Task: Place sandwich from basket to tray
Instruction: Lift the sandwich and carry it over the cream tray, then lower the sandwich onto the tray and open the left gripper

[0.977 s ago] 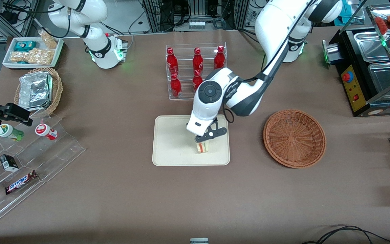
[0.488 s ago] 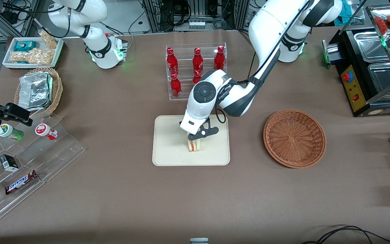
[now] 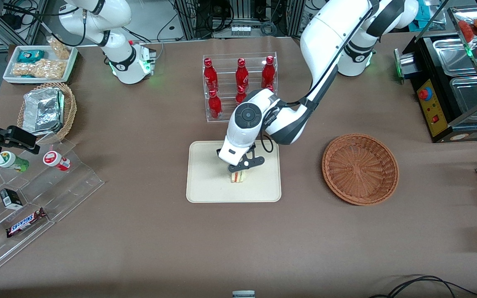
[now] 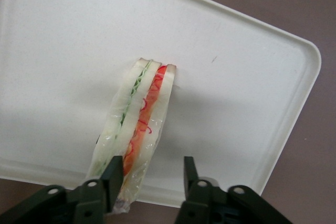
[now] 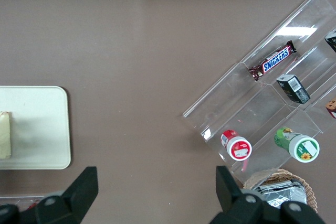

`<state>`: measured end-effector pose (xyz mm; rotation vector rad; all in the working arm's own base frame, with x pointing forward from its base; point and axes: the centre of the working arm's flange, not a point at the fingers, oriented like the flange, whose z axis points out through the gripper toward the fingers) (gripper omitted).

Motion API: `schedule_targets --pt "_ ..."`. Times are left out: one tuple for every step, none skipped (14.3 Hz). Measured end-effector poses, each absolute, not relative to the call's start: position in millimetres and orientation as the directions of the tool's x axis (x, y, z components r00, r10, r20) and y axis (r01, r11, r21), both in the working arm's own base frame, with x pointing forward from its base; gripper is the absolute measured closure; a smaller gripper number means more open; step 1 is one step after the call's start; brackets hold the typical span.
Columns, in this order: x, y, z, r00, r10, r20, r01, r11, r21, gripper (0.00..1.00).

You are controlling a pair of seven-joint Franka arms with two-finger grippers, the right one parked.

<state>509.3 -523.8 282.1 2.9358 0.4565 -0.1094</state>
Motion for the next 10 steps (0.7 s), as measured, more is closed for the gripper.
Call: schedule_targets --pt "512.2 -523.8 288.4 0.950 0.297 -0.092 0.309 -0.937 0.163 0.33" --pt "515.9 -522.6 298.8 0.949 0.303 -0.086 0.314 -0.934 0.171 0.22" --pt "520.6 -518.0 312.7 0.946 0.315 -0.083 0.325 -0.931 0.168 0.13" --pt "527.5 -509.2 330.5 0.940 0.330 -0.082 0.339 -0.927 0.158 0.04" --pt "534.9 -497.4 349.2 0.935 0.345 -0.084 0.354 -0.924 0.143 0.00" --pt "542.5 -483.2 368.6 0.928 0.361 -0.086 0.370 -0.920 0.129 0.00" --pt "550.0 -468.0 387.8 0.921 0.379 -0.085 0.387 -0.914 0.120 0.00" --pt "557.2 -451.4 405.7 0.913 0.399 -0.083 0.406 -0.907 0.113 0.00" --pt "564.3 -431.1 422.7 0.903 0.422 -0.085 0.429 -0.898 0.097 0.00" --pt "571.5 -406.5 438.6 0.890 0.447 -0.093 0.454 -0.888 0.072 0.00"
